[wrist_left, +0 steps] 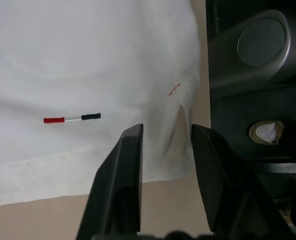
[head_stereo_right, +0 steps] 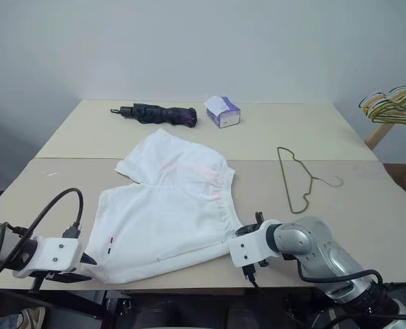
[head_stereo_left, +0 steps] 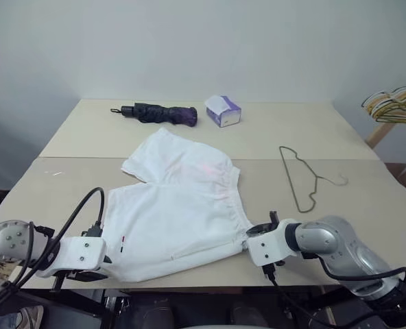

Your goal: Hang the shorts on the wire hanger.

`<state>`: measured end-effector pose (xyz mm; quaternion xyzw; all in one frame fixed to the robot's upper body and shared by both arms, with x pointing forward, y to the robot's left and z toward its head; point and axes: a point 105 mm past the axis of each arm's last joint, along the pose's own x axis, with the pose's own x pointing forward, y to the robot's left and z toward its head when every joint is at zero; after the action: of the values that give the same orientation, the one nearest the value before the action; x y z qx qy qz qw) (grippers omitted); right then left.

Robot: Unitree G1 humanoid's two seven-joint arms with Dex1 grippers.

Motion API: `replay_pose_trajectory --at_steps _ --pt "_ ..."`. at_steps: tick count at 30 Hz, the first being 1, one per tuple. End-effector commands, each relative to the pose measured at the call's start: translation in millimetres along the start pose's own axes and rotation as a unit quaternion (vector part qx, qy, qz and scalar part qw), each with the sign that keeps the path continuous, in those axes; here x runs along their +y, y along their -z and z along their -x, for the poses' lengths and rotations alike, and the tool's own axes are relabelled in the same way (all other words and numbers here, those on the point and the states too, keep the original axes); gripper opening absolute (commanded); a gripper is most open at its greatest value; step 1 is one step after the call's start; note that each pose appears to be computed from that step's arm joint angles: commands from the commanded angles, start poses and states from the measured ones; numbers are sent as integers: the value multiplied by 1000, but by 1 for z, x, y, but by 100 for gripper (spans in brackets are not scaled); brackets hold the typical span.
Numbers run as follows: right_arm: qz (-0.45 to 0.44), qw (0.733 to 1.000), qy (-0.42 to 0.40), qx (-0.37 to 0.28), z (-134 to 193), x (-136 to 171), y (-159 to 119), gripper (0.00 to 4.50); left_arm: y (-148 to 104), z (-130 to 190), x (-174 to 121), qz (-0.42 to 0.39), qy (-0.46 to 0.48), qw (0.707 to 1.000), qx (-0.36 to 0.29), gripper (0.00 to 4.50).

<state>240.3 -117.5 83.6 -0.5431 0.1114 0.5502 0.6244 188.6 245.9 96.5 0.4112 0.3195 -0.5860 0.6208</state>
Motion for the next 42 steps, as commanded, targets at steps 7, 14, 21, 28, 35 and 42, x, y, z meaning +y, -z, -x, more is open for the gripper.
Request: replay_pose_trajectory --at_steps 7,14,21,28,35,42 --pt "-371 889 267 -11 65 -107 54 375 -51 44 63 -33 -148 977 -150 447" --pt "-565 757 323 61 55 -131 125 375 -97 21 88 -51 -185 954 -231 447" --pt "-608 730 298 92 29 -125 154 375 -120 18 88 -48 -193 933 -301 447" --pt "-638 722 249 102 10 -102 162 375 -126 14 81 -44 -185 928 -320 447" --pt "-656 704 239 129 5 -86 170 319 -129 14 84 -52 -187 927 -321 450" --pt "-670 685 257 127 9 -83 174 74 -131 13 87 -61 -185 927 -320 450"
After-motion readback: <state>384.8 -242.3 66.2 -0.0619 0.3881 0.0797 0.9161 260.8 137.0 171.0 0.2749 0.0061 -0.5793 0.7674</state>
